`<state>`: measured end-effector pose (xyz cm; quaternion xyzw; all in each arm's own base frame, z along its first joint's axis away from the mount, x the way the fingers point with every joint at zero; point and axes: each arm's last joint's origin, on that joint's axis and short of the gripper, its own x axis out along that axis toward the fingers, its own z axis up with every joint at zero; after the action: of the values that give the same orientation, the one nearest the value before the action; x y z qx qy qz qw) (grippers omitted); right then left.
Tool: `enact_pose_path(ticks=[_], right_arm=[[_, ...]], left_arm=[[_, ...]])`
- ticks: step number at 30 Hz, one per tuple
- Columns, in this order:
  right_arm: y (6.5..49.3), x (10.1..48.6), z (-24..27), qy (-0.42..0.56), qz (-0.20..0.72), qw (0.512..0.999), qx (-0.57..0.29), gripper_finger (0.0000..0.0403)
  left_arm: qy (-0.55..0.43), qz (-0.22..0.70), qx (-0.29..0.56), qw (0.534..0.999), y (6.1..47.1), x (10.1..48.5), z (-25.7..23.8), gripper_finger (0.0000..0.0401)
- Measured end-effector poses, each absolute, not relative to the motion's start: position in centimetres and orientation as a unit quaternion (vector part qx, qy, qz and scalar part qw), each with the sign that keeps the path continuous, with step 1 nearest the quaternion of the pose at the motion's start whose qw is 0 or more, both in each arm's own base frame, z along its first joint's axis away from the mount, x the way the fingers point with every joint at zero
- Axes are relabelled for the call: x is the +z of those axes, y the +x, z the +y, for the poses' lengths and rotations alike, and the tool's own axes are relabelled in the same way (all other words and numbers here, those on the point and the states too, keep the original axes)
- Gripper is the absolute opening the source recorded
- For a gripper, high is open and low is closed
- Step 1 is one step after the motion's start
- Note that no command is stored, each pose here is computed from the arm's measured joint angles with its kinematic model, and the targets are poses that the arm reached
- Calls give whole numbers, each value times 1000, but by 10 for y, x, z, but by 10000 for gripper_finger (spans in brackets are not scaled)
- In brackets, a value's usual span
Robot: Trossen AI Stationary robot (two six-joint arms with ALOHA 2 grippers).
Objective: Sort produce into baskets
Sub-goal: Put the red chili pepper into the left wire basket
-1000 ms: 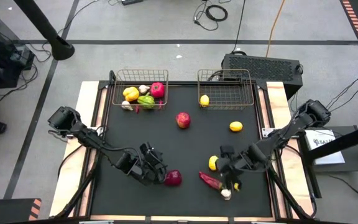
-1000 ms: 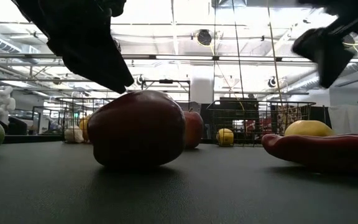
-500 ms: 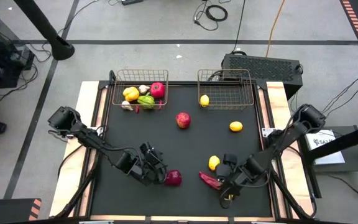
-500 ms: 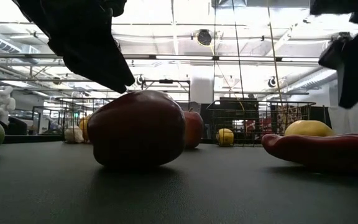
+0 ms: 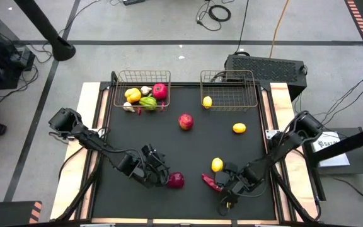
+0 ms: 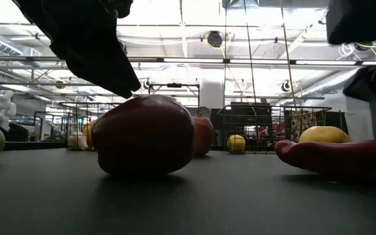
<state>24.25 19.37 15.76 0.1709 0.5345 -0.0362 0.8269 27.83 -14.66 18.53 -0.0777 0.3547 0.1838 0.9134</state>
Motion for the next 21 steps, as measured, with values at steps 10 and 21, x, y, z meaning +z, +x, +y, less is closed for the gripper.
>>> enact_pose_path(ticks=[10, 21], right_arm=[[249, 137, 190, 133, 553, 821, -52, 313], [250, 135, 189, 116, 546, 827, -57, 312]], left_arm=[[-77, 355, 184, 913, 278, 185, -147, 294], [-77, 355, 184, 913, 278, 185, -147, 294]])
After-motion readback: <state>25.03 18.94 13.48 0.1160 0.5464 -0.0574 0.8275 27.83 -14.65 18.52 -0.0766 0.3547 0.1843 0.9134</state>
